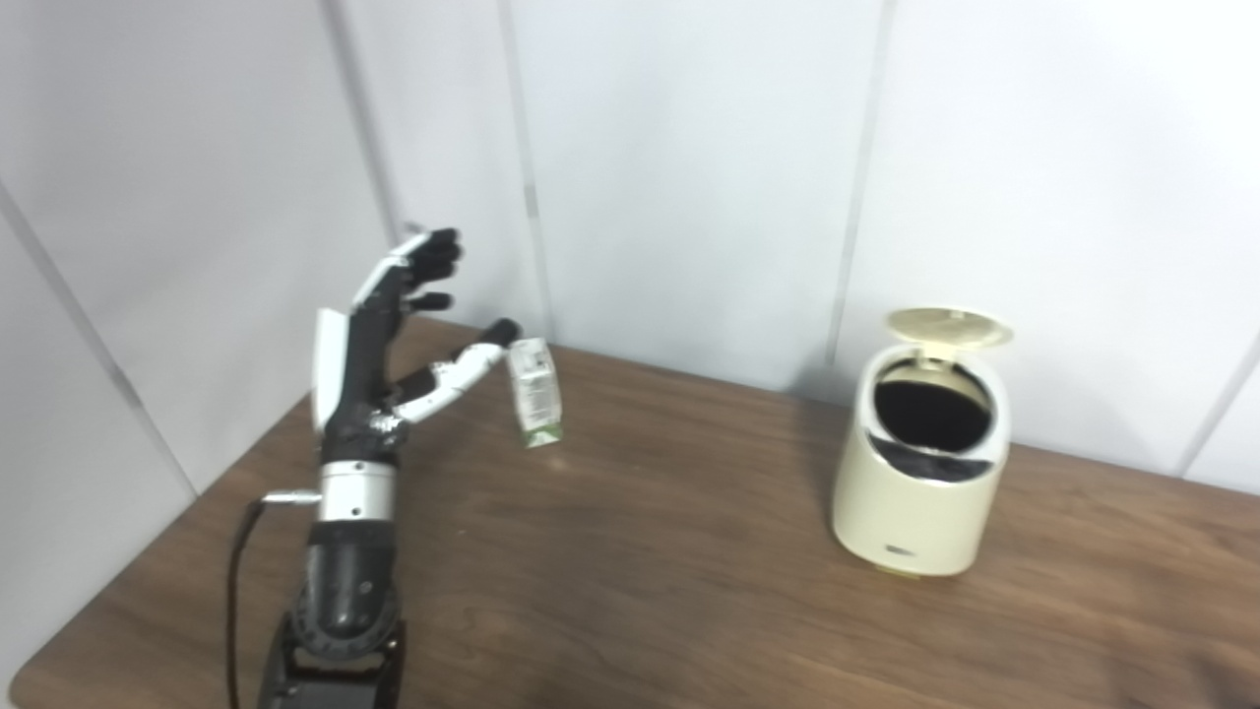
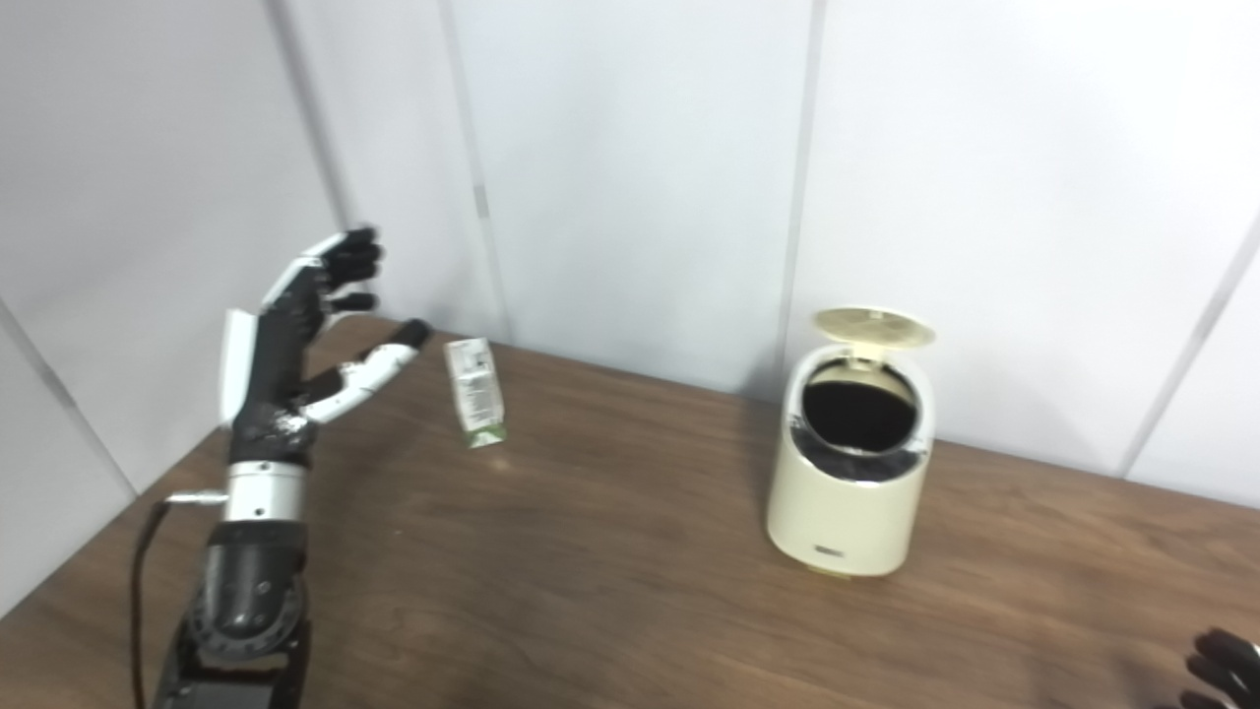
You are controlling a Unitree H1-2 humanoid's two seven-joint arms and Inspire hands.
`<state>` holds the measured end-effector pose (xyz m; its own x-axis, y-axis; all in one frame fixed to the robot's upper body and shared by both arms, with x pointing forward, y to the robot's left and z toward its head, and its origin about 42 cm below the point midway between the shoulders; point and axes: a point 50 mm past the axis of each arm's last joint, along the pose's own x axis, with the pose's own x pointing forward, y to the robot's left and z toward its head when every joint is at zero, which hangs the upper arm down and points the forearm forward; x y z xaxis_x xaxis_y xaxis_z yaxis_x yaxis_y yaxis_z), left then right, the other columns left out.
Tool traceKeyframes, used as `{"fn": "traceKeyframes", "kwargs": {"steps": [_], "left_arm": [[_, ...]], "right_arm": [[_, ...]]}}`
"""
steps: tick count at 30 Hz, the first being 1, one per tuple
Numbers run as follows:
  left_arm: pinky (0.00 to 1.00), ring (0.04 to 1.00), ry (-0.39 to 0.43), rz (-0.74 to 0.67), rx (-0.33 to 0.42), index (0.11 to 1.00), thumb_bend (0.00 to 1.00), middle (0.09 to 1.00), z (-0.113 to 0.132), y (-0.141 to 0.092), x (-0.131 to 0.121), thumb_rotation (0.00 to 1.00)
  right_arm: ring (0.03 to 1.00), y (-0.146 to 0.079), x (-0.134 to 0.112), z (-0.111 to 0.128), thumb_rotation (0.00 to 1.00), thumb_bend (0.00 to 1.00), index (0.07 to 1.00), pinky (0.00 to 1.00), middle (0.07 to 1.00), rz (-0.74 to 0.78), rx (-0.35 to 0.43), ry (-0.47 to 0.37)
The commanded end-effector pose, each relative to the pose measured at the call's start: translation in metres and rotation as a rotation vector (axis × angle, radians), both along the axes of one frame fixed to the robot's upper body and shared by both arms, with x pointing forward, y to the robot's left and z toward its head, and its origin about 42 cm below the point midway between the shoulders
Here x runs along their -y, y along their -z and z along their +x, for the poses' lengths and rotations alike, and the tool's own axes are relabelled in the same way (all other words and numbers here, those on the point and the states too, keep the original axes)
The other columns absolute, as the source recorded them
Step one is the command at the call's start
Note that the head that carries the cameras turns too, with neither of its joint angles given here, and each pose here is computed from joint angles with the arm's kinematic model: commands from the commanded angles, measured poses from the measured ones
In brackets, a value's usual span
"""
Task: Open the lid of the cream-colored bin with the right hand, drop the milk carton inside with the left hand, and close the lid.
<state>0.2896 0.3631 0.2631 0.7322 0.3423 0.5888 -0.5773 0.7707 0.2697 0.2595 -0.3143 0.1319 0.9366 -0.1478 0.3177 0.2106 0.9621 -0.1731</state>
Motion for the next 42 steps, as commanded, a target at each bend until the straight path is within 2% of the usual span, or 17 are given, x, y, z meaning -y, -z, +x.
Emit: {"fn": "traceKeyframes", "kwargs": {"steps": [1,5,8,10,12,14,15,18,23,30,36,42], "left_arm": [[0.7,0.796,-0.03,0.037,0.044,0.846,0.79,0.804,0.002,-0.007,-0.003,0.31],[0.68,0.784,-0.084,0.078,0.016,0.841,0.77,0.797,0.003,0.0,-0.006,0.26],[0.7,0.793,-0.11,0.118,-0.005,0.841,0.79,0.8,0.006,0.004,-0.009,0.27],[0.74,0.807,-0.139,0.17,-0.025,0.847,0.79,0.81,0.009,0.005,-0.012,0.26],[0.78,0.834,-0.166,0.199,-0.057,0.849,0.85,0.829,0.012,0.005,-0.014,0.27],[0.78,0.842,-0.179,0.211,-0.094,0.857,0.87,0.836,0.018,0.003,-0.016,0.28],[0.77,0.841,-0.178,0.216,-0.112,0.866,0.92,0.843,0.022,0.003,-0.017,0.3],[0.79,0.862,-0.141,0.208,-0.164,0.908,0.98,0.876,0.031,0.001,-0.025,0.34],[0.87,0.967,-0.069,0.2,-0.275,0.995,1.0,0.988,0.045,-0.002,-0.04,0.42],[0.89,1.0,-0.082,0.162,-0.375,1.0,1.0,1.0,0.066,0.0,-0.049,0.44],[0.82,0.967,-0.128,0.15,-0.484,1.0,1.0,1.0,0.082,0.012,-0.068,0.45],[0.83,0.98,-0.135,0.128,-0.554,1.0,1.0,1.0,0.093,0.021,-0.081,0.44]], "right_arm": [[0.739,0.004,0.007,0.001,0.4,0.22,0.723,0.66,0.758,-0.005,-0.013,0.011],[0.741,0.003,0.012,0.004,0.5,0.24,0.721,0.66,0.756,0.007,-0.035,0.028],[0.739,0.003,0.014,0.006,0.51,0.25,0.725,0.65,0.759,0.005,-0.039,0.025],[0.732,0.003,0.016,0.008,0.48,0.24,0.723,0.64,0.756,0.01,-0.042,0.026],[0.737,0.005,0.02,0.01,0.44,0.23,0.722,0.63,0.758,0.017,-0.043,0.023],[0.734,0.006,0.023,0.011,0.41,0.22,0.723,0.63,0.757,0.02,-0.042,0.022],[0.732,0.007,0.024,0.012,0.39,0.22,0.726,0.62,0.759,0.018,-0.041,0.02],[0.729,0.008,0.026,0.013,0.4,0.21,0.726,0.62,0.759,0.03,-0.036,0.01],[0.739,0.011,0.028,0.015,0.38,0.22,0.725,0.64,0.757,0.049,-0.054,0.031],[0.73,0.014,0.029,0.017,0.4,0.23,0.72,0.64,0.752,0.039,-0.061,0.034],[0.719,0.018,0.027,0.016,0.4,0.24,0.714,0.63,0.746,0.038,-0.062,0.027],[0.73,0.015,0.024,0.012,0.43,0.24,0.717,0.63,0.751,0.039,-0.07,0.027]]}}
